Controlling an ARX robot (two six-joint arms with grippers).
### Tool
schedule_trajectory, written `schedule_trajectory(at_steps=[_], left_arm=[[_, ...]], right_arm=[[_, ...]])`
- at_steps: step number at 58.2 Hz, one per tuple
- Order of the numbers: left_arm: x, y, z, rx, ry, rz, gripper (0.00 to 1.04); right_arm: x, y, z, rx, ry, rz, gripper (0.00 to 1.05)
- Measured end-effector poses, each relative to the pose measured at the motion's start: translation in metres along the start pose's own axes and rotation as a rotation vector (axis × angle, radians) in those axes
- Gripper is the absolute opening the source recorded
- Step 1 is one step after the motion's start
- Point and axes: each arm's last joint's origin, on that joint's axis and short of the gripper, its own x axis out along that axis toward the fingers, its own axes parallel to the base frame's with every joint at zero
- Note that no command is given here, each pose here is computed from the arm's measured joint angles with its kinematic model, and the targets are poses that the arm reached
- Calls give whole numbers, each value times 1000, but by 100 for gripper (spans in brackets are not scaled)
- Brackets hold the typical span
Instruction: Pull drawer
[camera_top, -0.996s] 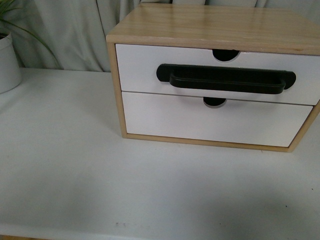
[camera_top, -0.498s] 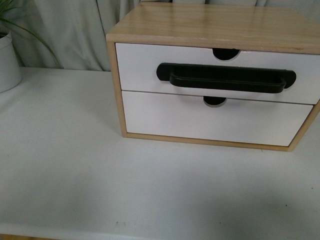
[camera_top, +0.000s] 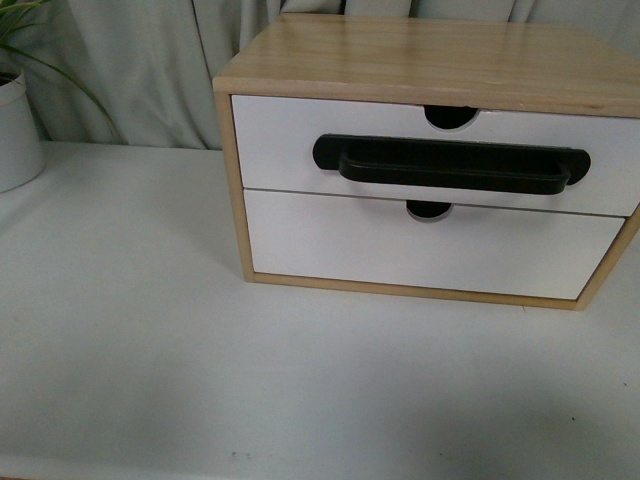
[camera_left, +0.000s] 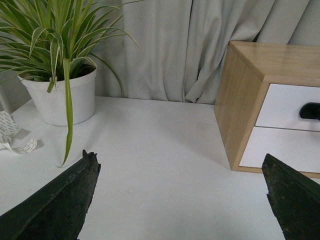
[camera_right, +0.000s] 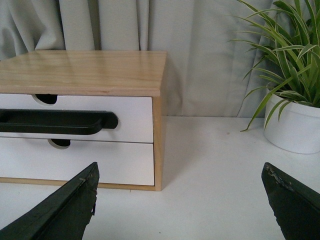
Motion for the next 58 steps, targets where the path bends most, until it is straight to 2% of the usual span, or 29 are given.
schedule_trajectory(at_steps=[23,28,31,38,42,46,49,58], left_arm=[[0,0,0,0,0,0,98],[3,0,-2,22,76,73,98],[8,1,0,43,93,60,98],[23,-4,19,150,73,-97,98],[37,-7,36,281,26,-218,98],[51,-10,46,417,36,-351,98],[59,-11,49,495,35,-415,98],[82,-18,57,770,73,-752,98]], right_arm=[[0,0,0,6,5,-7,96],[3,3,-1,88,149,-135,96],[6,6,0,94,193,-100,96],[17,11,16,12,272,42,96],[29,13,31,-116,337,172,96],[38,15,42,-212,383,269,96],[46,17,50,-290,416,343,96],[66,24,70,-534,489,565,96]])
